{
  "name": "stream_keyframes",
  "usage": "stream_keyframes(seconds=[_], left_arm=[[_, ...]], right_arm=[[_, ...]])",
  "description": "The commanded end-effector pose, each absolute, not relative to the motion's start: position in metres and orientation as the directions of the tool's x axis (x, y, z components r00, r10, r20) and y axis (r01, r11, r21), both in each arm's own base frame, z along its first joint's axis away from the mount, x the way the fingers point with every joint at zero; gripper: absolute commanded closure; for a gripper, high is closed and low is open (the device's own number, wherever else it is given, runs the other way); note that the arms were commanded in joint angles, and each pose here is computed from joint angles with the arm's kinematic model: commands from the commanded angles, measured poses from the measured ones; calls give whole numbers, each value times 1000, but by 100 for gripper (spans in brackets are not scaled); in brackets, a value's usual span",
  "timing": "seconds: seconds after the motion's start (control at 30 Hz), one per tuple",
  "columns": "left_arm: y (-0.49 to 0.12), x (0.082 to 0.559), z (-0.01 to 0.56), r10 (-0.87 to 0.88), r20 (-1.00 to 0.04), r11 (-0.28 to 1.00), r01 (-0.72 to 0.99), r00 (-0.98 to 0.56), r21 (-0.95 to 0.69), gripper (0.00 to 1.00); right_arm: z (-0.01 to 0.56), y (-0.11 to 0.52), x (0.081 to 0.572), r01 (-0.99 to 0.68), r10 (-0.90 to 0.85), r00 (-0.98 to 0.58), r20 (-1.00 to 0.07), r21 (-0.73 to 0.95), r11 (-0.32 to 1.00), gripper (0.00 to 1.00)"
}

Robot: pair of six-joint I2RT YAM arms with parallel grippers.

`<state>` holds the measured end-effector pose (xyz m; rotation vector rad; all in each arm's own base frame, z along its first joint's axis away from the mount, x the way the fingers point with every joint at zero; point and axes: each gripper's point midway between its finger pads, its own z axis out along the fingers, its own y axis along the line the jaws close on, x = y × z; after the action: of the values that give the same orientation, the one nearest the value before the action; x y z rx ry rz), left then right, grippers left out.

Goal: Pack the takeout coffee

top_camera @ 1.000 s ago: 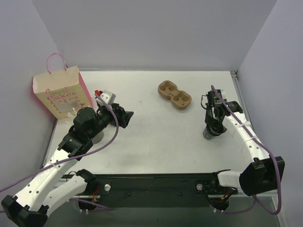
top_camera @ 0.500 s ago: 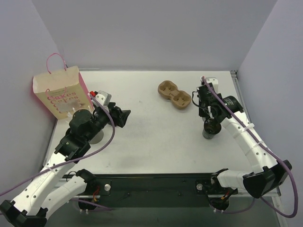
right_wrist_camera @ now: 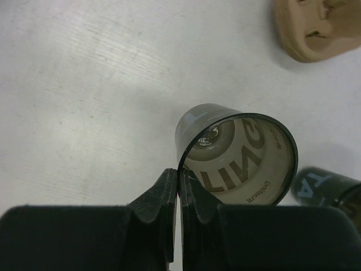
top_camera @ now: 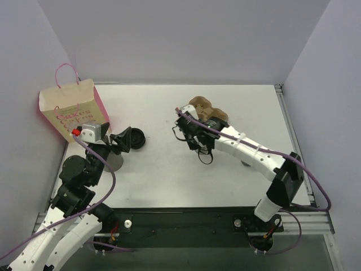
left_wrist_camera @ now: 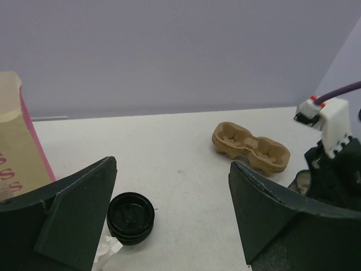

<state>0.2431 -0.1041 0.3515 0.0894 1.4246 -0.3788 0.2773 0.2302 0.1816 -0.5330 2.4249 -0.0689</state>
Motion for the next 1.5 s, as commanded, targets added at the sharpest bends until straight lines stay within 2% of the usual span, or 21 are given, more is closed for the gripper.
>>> stream_keyframes(seconds=[0.0, 0.2, 0.4, 0.5, 1.1, 1.23, 1.47], left_arm=[[-70, 240, 376, -257, -939, 959, 184, 229, -217, 9], [-51, 239, 376, -281, -925, 960, 94, 254, -265, 8], [-47, 241, 372, -288, -925, 957, 74, 248, -279, 8], [-48, 245, 369, -289, -929, 957, 67, 232, -281, 8], [-59, 251, 367, -276, -942, 960, 99, 193, -261, 8], [-63, 252, 368, -263, -946, 963, 112, 188, -246, 8], [-77, 273, 337, -199, -979, 977, 80, 33, -196, 9]], right_arm=[[176, 286, 279, -446, -445, -663, -602, -161, 881, 100], [149, 328, 261, -545, -554, -614, -562, -206, 813, 100], [129, 334, 254, -570, -622, -577, -530, -284, 771, 100], [117, 335, 247, -584, -628, -591, -507, -269, 766, 100], [105, 332, 238, -586, -617, -613, -493, -240, 774, 82], [118, 336, 231, -596, -589, -622, -516, -176, 783, 77], [181, 329, 216, -610, -502, -591, -631, -57, 790, 67]])
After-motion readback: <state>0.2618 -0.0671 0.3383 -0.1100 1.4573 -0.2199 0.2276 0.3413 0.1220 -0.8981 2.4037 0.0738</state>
